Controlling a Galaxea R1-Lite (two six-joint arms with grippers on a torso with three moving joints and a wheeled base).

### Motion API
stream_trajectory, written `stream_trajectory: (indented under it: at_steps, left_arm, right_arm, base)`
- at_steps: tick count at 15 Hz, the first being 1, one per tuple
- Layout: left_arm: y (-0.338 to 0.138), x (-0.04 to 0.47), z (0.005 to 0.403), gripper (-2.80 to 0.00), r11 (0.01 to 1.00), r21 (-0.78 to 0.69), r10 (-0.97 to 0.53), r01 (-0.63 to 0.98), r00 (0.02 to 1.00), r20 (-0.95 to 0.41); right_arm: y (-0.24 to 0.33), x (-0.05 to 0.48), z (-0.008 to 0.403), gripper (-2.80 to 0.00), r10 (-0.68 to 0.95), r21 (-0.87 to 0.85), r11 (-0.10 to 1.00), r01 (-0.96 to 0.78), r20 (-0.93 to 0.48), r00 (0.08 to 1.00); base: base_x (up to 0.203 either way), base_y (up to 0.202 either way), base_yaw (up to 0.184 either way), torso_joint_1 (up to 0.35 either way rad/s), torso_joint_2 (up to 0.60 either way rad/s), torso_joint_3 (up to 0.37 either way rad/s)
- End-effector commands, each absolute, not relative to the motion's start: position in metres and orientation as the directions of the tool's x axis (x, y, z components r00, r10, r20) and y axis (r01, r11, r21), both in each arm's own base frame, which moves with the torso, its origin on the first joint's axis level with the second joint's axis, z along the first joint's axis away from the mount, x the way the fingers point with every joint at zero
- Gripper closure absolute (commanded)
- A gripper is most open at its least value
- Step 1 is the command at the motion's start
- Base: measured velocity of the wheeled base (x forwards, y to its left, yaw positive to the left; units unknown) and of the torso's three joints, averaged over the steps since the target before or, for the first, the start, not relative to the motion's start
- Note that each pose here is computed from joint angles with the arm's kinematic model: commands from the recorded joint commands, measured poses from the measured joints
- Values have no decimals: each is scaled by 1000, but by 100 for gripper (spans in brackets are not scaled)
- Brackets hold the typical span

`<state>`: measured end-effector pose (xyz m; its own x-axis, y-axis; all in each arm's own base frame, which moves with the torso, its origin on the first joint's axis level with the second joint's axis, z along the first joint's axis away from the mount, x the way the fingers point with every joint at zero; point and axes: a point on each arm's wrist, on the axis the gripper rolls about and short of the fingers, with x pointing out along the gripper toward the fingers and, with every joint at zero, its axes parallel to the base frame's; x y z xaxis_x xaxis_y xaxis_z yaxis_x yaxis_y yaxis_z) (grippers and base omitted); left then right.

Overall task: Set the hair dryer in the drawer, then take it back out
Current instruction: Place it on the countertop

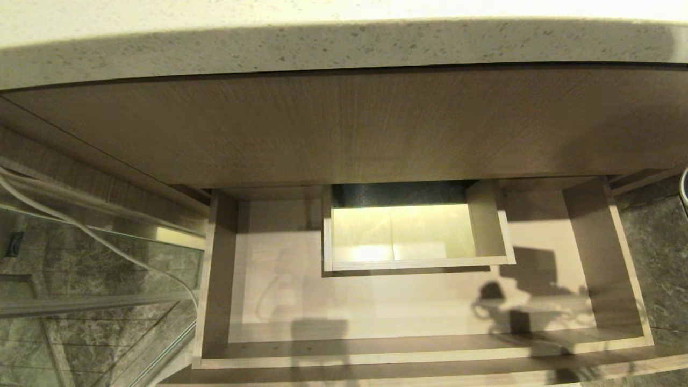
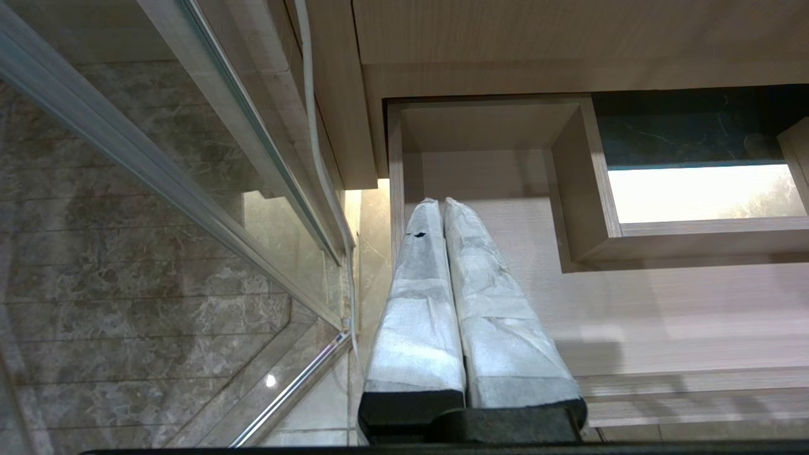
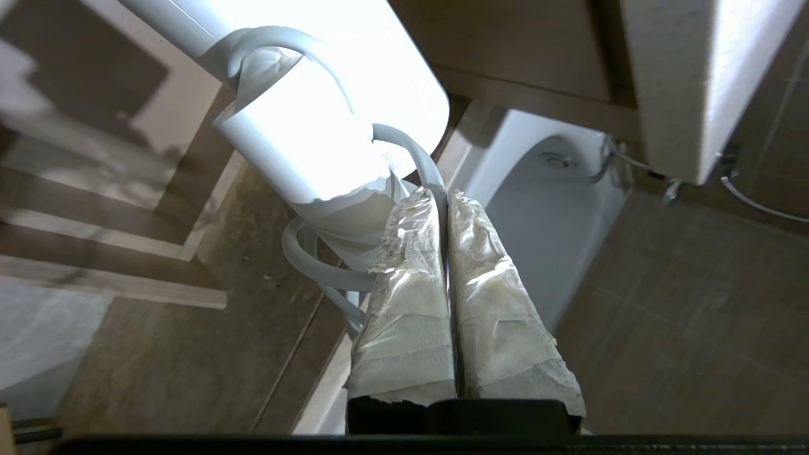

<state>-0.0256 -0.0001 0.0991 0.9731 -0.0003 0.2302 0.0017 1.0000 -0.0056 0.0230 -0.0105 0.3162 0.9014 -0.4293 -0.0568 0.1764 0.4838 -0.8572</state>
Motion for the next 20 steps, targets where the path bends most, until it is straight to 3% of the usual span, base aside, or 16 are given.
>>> stream_trajectory:
  at_steps: [1, 20]
  left_arm:
    - [0, -22, 88, 0, 1000, -6, 0, 1, 981, 192]
    - [0, -22, 88, 0, 1000, -6, 0, 1, 981, 193]
  right_arm:
    - [-10, 21, 322, 0, -431, -863, 468, 188, -37, 902]
    - [12, -46, 359, 0, -419, -893, 383, 236, 60, 906]
  base:
    - [0, 0, 0, 0, 0, 0]
    - [0, 0, 0, 0, 0, 0]
